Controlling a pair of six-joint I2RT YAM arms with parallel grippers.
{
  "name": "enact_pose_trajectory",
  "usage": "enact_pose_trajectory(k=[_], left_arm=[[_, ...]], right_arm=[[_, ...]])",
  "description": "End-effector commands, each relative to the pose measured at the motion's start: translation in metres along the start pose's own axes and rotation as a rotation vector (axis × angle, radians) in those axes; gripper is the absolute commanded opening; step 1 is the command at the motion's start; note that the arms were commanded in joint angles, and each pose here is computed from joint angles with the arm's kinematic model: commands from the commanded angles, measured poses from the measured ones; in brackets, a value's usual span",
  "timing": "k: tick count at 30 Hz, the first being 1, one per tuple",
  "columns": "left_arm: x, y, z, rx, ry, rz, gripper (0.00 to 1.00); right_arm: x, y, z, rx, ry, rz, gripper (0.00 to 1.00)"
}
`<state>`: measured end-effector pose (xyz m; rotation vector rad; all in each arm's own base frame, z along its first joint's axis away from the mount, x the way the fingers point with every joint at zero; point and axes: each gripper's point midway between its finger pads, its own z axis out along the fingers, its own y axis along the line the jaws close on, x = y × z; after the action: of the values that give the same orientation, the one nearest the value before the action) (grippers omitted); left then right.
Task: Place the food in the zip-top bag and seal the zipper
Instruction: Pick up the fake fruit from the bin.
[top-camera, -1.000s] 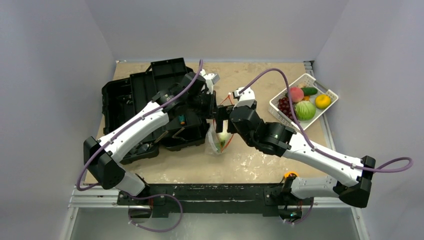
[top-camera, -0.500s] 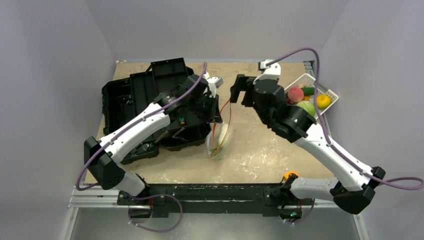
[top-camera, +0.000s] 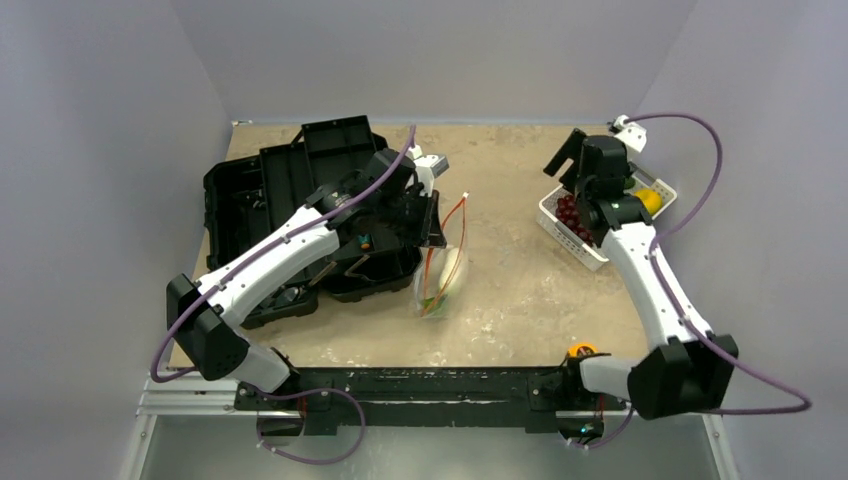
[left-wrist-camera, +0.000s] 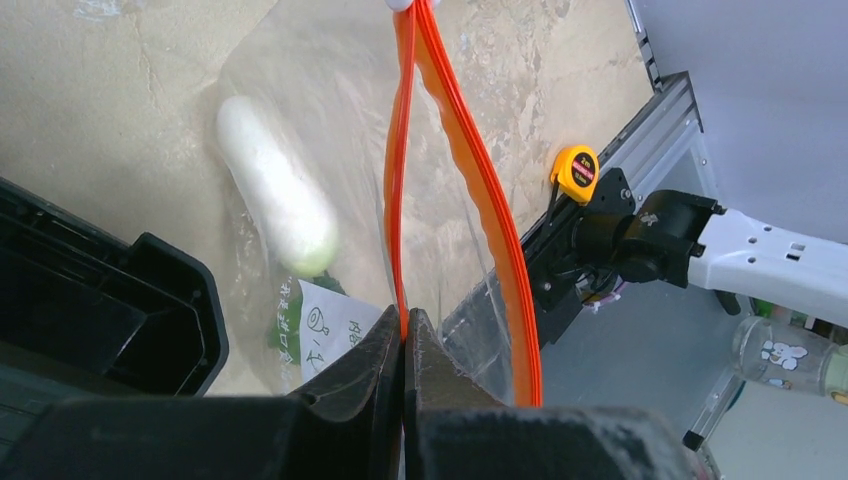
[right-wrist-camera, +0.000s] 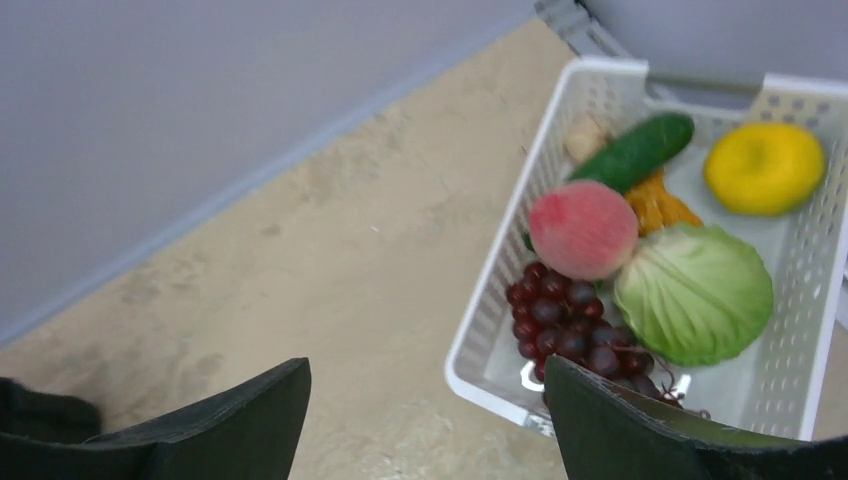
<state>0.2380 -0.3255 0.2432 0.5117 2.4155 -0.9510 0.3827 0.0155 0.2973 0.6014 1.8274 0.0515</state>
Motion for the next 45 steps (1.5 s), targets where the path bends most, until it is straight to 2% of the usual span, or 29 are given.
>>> enact_pose_trajectory(k=[1, 10, 18, 28, 32, 38, 42, 45], left_arm=[[-0.012, -0.015, -0.01, 0.067, -0.051, 0.073, 0.0], [-0.01, -0.018, -0.008, 0.09, -0.042, 0.075, 0.0], [-0.006, -0.02, -0.002, 0.111, -0.01, 0.055, 0.0], [-0.004, -0.024, 0.0, 0.144, 0.012, 0.035, 0.0], [-0.004, -0.023, 0.0, 0.139, 0.011, 0.033, 0.0], [-0.004, -0.022, 0.001, 0.134, 0.013, 0.034, 0.0], [-0.004, -0.021, 0.001, 0.132, 0.012, 0.035, 0.0], [-0.004, -0.021, 0.0, 0.128, 0.009, 0.038, 0.0]], right_arm=[[0.041, -0.031, 0.049, 0.03, 0.083, 0.117, 0.86], [0.047, -0.104, 0.121, 0.336, -0.001, 0.061, 0.87], [0.054, -0.099, 0.163, 0.334, 0.016, 0.018, 0.88], [0.071, -0.125, 0.167, 0.435, 0.005, 0.017, 0.78], [0.075, -0.125, 0.171, 0.42, 0.007, 0.012, 0.74], [0.086, -0.125, 0.175, 0.412, 0.044, 0.01, 0.78], [0.084, -0.124, 0.176, 0.402, 0.038, 0.015, 0.68], [0.081, -0.12, 0.176, 0.389, 0.038, 0.016, 0.48]])
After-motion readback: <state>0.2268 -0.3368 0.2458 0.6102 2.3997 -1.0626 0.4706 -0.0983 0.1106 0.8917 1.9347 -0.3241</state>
